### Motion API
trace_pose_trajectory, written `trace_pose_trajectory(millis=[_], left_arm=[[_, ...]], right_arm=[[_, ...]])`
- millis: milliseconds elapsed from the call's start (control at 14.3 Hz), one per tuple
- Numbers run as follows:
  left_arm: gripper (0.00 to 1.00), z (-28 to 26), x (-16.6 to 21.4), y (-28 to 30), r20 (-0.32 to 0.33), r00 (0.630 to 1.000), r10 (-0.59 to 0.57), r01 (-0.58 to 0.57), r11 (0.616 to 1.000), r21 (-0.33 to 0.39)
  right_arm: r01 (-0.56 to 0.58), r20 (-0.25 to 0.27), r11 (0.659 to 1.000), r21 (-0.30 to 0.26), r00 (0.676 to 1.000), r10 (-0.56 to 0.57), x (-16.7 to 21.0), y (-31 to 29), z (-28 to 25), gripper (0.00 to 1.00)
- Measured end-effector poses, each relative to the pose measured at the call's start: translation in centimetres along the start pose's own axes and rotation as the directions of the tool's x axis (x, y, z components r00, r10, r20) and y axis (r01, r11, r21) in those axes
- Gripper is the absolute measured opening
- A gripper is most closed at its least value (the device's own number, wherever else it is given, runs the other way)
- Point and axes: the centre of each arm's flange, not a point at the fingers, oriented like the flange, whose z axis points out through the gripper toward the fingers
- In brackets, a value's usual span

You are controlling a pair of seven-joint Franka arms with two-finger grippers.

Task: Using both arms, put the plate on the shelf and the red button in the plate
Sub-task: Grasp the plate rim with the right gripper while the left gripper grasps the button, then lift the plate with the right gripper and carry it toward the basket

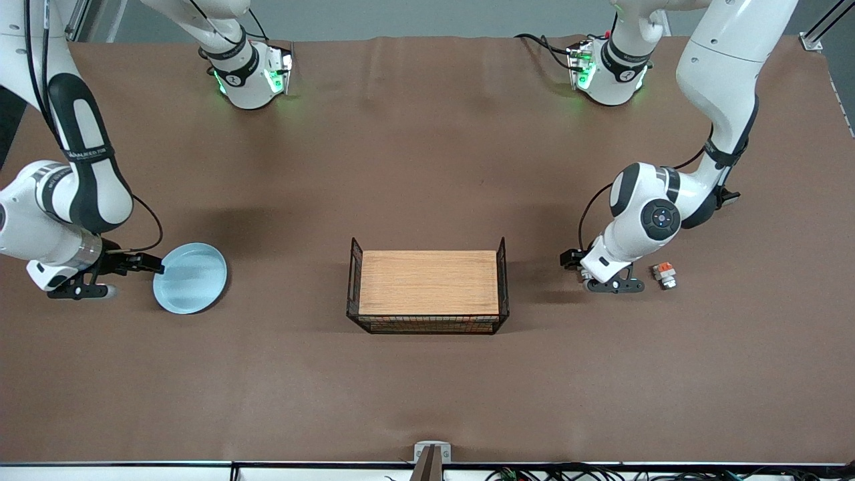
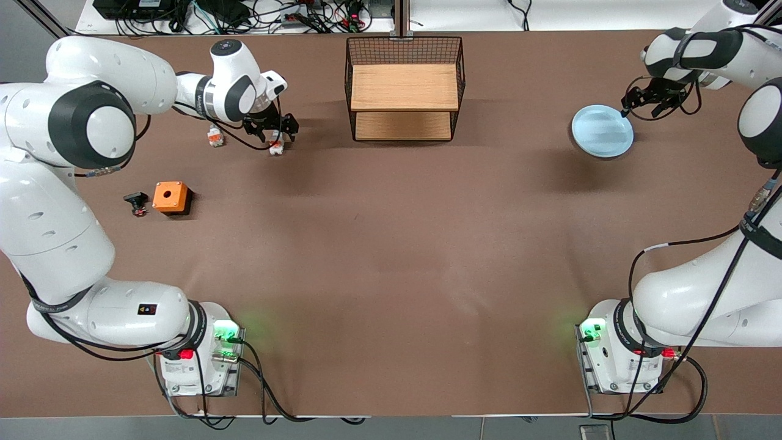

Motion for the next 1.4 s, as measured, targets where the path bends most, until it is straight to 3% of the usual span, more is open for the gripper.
trace_pose_trajectory(millis=[489, 838, 1048, 1188, 1257, 1397], left_arm=[[0.99, 0.5, -0.2, -0.6, 0.009, 1.0, 0.004, -0.004, 1.0, 0.01], [0.93, 0.6, -0.3, -0.3, 0.01, 1.0, -0.012, 0.012, 1.0, 0.01], [0.81, 0.6, -0.3, -0.3, 0.011, 1.0, -0.013, 0.013, 1.0, 0.01], [0.64, 0.6, -0.3, -0.3, 0.011, 1.0, -0.013, 0.013, 1.0, 0.01], [0.64, 0.6, -0.3, -0.3, 0.011, 1.0, -0.013, 0.013, 1.0, 0.01], [0.45, 0.6, -0.3, -0.3, 0.011, 1.0, -0.013, 0.013, 1.0, 0.01]], right_arm=[[0.004, 0.008, 1.0, -0.01, 1.0, -0.004, -0.5, 2.0, 5.2, 0.96], [-0.021, 0.009, 1.0, 0.008, 1.0, 0.021, -0.6, 2.1, 6.0, 0.92], [-0.027, 0.01, 1.0, 0.015, 1.0, 0.027, -0.7, 2.0, 6.0, 0.84], [-0.026, 0.014, 0.999, 0.017, 1.0, 0.026, -0.7, 1.9, 6.1, 0.67], [-0.026, 0.015, 0.999, 0.018, 1.0, 0.026, -0.7, 1.9, 6.1, 0.56], [-0.029, 0.016, 0.999, 0.02, 0.999, 0.029, -0.7, 1.9, 6.1, 0.51]])
